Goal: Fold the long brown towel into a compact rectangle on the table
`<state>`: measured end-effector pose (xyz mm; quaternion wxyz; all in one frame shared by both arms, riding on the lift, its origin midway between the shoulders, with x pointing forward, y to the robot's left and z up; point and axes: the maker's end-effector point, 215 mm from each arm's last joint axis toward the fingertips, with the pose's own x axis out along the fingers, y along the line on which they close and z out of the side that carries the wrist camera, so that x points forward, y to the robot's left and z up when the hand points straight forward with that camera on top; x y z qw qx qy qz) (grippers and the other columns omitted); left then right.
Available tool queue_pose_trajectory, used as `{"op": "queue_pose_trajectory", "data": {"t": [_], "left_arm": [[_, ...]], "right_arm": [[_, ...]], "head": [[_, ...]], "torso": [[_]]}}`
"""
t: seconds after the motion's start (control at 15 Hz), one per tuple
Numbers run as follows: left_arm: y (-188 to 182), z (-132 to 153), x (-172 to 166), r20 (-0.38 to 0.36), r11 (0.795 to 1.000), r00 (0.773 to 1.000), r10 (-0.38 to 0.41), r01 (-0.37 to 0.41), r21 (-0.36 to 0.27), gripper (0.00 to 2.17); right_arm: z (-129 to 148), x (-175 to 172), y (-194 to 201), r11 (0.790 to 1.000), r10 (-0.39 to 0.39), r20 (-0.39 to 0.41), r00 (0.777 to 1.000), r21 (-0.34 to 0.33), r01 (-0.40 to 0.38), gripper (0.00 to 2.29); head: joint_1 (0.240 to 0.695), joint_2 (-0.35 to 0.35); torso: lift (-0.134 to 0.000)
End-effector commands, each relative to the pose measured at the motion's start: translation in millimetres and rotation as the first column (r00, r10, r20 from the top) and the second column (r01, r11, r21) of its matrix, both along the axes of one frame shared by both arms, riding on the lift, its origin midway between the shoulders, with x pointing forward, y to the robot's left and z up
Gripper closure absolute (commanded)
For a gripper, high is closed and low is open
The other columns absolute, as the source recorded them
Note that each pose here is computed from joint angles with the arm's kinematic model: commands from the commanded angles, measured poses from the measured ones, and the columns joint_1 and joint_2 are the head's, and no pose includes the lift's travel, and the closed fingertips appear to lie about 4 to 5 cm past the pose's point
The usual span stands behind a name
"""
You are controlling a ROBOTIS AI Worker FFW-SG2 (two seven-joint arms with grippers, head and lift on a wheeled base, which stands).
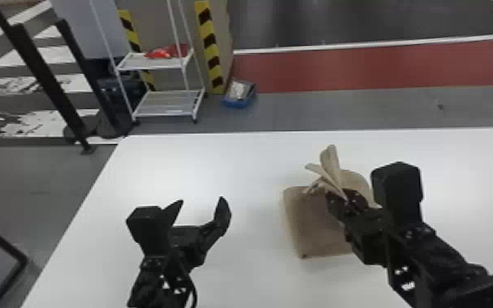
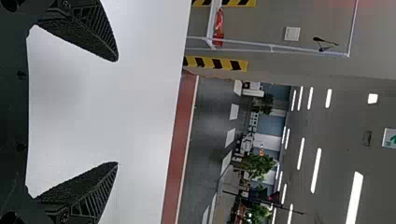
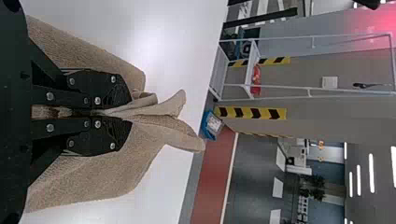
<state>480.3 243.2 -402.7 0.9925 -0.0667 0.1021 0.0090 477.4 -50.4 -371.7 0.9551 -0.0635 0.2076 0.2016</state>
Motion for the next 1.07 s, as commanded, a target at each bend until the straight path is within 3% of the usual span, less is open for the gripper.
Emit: {"op": "queue_pose_trajectory", "data": {"t": [0.0,0.07,0.13,0.27,0.4,0.53,0.67,0.8,0.87,1.0], "left_arm": [[-1,-2,0,-0.004,1.0,1.0,0.002,-0.002,-0.004,0.09],[-1,-3,1,-0.005,1.0,1.0,0.002,-0.002,-0.004,0.09],[-1,-4,1,-0.006,1.0,1.0,0.0,0.0,-0.005,0.09],[-2,-3,2,-0.005,1.0,1.0,-0.001,0.001,-0.005,0.09],[-2,-4,1,-0.006,1.0,1.0,-0.004,0.004,-0.006,0.09],[-2,-5,1,-0.007,1.0,1.0,-0.004,0.004,-0.006,0.09],[-3,-5,1,-0.007,1.0,1.0,-0.006,0.006,-0.006,0.09],[-2,-5,1,-0.007,1.0,1.0,-0.004,0.004,-0.006,0.09],[-3,-5,1,-0.007,1.0,1.0,-0.006,0.006,-0.006,0.09],[-3,-5,1,-0.007,1.0,1.0,-0.006,0.006,-0.006,0.09]], "right_arm": [[-35,-7,21,0.998,0.036,-0.069,0.997,-0.059,-0.04,1.11],[-39,-5,24,0.997,0.031,-0.06,0.998,-0.066,-0.035,0.43],[-43,-6,30,0.997,0.046,-0.068,0.997,-0.065,-0.051,0.0],[-45,-11,44,0.996,0.084,-0.078,0.993,-0.031,-0.087,0.01],[-27,-9,59,0.991,0.131,-0.019,0.991,0.031,-0.13,0.05],[-23,-14,70,0.983,0.17,-0.021,0.985,0.069,-0.168,0.1],[-26,-19,83,0.973,0.219,-0.027,0.975,0.077,-0.217,0.49],[-36,-28,96,0.964,0.262,-0.045,0.964,0.062,-0.259,1.42],[-43,-33,102,0.961,0.276,-0.059,0.959,0.052,-0.273,1.77],[-59,-41,112,0.953,0.302,-0.094,0.949,0.026,-0.301,1.9]], "head": [[0.695,0.211],[0.695,0.231],[0.695,0.236],[0.695,0.246],[0.695,0.266],[0.695,0.28],[0.695,0.295],[0.695,0.315],[0.695,0.321],[0.695,0.332]], "torso": [[-0.115],[-0.115],[-0.115],[-0.115],[-0.115],[-0.115],[-0.115],[-0.115],[-0.115],[-0.115]]}}
